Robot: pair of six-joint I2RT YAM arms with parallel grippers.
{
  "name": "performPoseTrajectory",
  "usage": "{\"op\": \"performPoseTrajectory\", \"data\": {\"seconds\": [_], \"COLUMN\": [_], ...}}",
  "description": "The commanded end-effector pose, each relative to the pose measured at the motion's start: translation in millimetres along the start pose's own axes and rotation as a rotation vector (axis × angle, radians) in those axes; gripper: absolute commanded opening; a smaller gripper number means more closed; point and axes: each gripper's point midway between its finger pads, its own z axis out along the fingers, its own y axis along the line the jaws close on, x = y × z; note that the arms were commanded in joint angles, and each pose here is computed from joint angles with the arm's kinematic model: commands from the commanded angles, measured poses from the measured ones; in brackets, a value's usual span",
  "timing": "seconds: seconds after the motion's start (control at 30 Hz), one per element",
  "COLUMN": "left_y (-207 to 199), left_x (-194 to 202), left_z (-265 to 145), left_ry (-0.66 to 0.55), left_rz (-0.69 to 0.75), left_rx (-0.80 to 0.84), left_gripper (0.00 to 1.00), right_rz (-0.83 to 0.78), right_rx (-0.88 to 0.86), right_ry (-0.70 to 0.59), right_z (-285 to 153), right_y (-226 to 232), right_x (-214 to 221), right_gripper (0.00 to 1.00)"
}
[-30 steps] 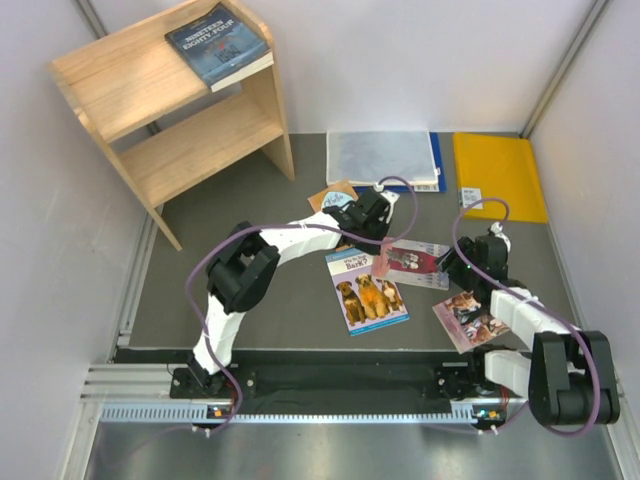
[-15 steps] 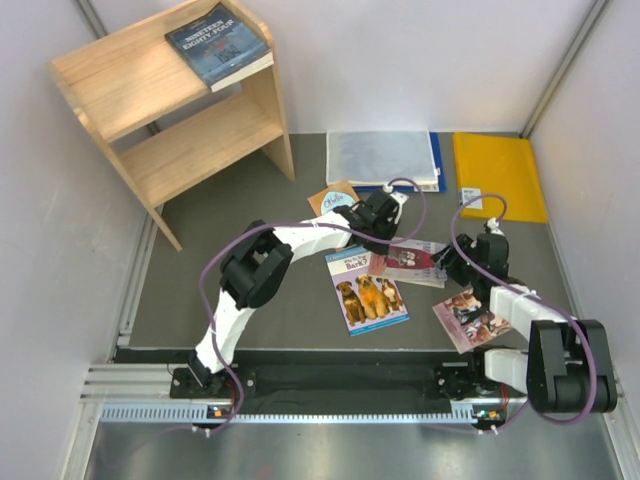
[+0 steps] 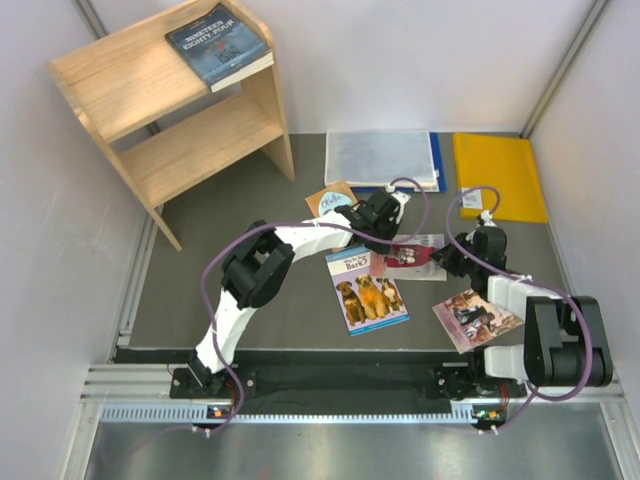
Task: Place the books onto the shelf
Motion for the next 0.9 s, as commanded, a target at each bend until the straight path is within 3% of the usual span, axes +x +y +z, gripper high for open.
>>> {"op": "performPoseTrajectory", "data": {"seconds": [0.0,0.07,0.17,0.2,0.33,0.6,0.67,0.87], "left_y": [5,9,10,12,14,25,27,65], "left_x": [23,25,7,-9,-21,-43,-30,-32], "left_z": [-7,-19,-47,-65,-98,-142,-140,-149], "left_ry": [0.055,0.045,-0.046,-0.108,-0.209,-0.328,-0.306,-0.365], "left_rz": [0.082,0.109,0.166,0.186,0.227,0.245,0.258,0.191], "left_rx": [-0.032,-0.042,-0.052,-0.08,-0.073,0.021,0.084,0.152], "left_gripper": [0.18,0.29,0.64,0.81,0.98,0.99,0.99,0.99], "right_rz": [-0.13,-0.205,-0.321,-0.355,-0.493,-0.716,-0.779,-0.953], "right_rx": [-0.125,-0.122,-0.157,-0.184,-0.23,-0.42,-0.453,-0.596], "right_ry": [-0.033,-0.039,-0.089,-0.117,-0.127,-0.017,0.008,0.087], "right_z": [-2,-6,-19,-25,-35,-41,-44,-62], "right_y": [44,48,68,83,108,161,166,201], "right_x": [-34,-41,-65,-78,-100,-120,-120,-118], "right_gripper": [0.0,0.0,0.0,0.0,0.0,0.0,0.0,0.0]}}
